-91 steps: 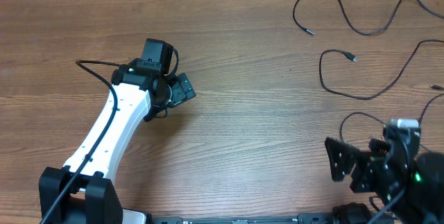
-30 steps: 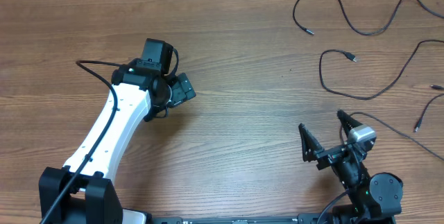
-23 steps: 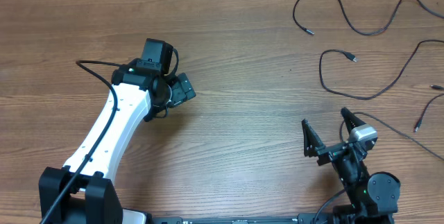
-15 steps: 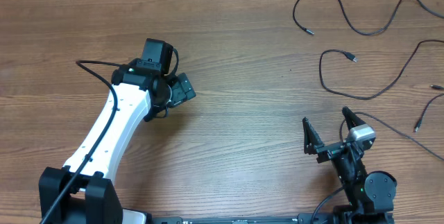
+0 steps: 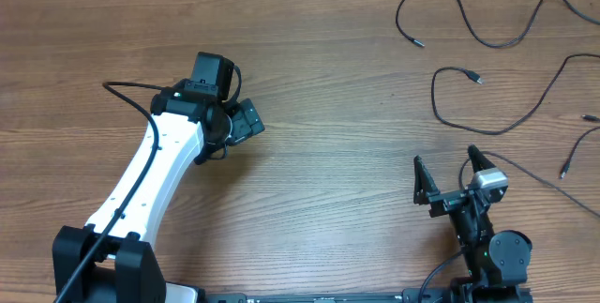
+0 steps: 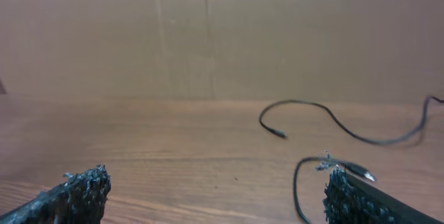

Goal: Untangle cables

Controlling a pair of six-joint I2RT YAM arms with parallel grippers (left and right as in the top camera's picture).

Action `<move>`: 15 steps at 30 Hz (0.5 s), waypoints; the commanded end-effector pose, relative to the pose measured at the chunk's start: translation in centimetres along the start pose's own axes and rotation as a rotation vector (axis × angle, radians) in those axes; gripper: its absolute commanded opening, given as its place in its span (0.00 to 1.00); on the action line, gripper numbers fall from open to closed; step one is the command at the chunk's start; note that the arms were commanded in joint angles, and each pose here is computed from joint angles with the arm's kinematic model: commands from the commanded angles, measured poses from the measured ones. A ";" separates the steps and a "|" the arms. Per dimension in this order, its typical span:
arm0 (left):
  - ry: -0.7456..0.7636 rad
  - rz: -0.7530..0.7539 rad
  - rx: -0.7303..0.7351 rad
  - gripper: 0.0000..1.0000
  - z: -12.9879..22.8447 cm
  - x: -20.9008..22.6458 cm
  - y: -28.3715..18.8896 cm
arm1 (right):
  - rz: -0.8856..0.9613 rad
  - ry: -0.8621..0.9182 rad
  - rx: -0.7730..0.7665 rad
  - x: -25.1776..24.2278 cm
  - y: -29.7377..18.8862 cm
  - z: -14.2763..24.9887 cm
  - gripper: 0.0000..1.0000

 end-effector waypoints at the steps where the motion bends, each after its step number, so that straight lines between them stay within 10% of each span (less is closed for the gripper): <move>1: -0.005 -0.014 0.007 1.00 0.1 0.1 0.3 | 0.066 -0.003 0.016 -0.9 0.0 0.6 1.00; 15: -0.005 -0.013 0.007 1.00 0.1 0.1 0.3 | 0.137 -0.005 0.013 -2.0 -0.2 0.6 1.00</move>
Point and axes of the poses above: each gripper's point midway between its finger pads, its own y axis out along the fingers, its own x axis along the line the jaws close on, z = x × y, the point moved 5 cm from there along -y, back along the fingers, and after that the axes turned 3 degrees about y, right-handed, at the moved point
